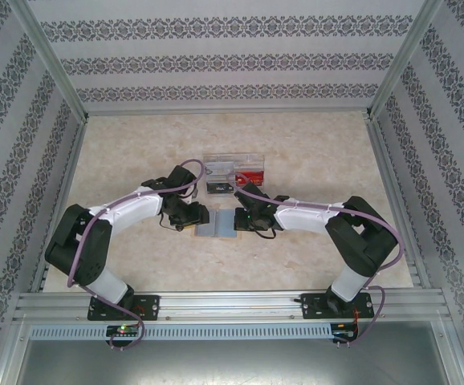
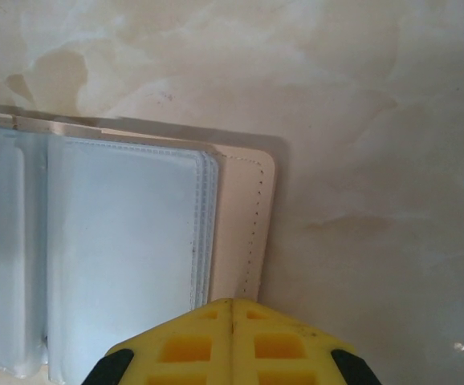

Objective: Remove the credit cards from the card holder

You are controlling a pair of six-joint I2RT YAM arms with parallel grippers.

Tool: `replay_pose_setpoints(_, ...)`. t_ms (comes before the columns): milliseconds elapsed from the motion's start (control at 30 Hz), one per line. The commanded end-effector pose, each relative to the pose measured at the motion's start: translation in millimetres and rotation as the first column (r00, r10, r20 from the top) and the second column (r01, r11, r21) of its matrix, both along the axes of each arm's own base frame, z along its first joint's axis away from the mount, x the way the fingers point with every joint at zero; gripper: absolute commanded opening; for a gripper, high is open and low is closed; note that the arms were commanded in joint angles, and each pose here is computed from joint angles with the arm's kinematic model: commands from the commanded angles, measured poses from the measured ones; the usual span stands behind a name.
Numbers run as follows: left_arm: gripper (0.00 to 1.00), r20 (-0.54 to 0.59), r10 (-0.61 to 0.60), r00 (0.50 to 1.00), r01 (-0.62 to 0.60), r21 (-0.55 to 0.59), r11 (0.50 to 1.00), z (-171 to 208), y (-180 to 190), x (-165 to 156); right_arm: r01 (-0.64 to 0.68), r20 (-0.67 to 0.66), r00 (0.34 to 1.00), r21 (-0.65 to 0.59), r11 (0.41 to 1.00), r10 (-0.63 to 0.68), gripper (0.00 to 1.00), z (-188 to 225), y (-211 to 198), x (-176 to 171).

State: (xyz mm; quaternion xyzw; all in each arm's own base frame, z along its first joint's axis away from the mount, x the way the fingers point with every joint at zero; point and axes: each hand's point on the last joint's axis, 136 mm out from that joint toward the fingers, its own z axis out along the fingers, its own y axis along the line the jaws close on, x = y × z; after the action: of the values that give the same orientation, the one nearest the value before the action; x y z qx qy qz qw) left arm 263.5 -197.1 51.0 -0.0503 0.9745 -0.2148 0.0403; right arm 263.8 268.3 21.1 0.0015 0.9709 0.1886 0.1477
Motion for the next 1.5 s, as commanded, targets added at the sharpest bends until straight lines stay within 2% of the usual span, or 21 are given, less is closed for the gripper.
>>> replay_pose_setpoints(0, 0.51, 0.031, -0.048, 0.998, 0.049, -0.025, 0.998, 5, -13, 6, 0.010, -0.016, 1.000, -0.047, 0.999, -0.011, 0.00, -9, -7, -6)
replay_pose_setpoints(600, 0.48, -0.030, -0.083, 0.996, 0.083, -0.025, 0.996, -17, -20, 1, -0.008, -0.039, 0.999, -0.040, 0.999, 0.006, 0.00, -15, -1, -9)
replay_pose_setpoints(1033, 0.49, 0.003, -0.117, 0.993, 0.116, -0.130, 0.985, 0, -38, 2, -0.013, -0.042, 0.999, -0.036, 0.999, 0.011, 0.00, -16, 3, -9)
replay_pose_setpoints(1167, 0.55, 0.014, -0.122, 0.992, 0.123, -0.143, 0.982, 6, -41, 4, -0.011, -0.043, 0.999, -0.038, 0.999, 0.009, 0.00, -16, 3, -9)
replay_pose_setpoints(1267, 0.70, 0.025, -0.124, 0.992, 0.127, -0.147, 0.981, 11, -42, 5, -0.008, -0.041, 0.999, -0.037, 0.999, 0.007, 0.00, -15, 2, -9)
replay_pose_setpoints(1367, 0.73, 0.034, -0.131, 0.991, 0.135, -0.151, 0.979, 16, -44, 6, -0.008, -0.038, 0.999, -0.038, 0.999, 0.006, 0.00, -14, 2, -8)
replay_pose_setpoints(1467, 0.81, 0.040, -0.142, 0.989, 0.146, -0.153, 0.977, 19, -46, 5, -0.006, -0.035, 0.999, -0.038, 0.999, 0.004, 0.00, -14, 2, -7)
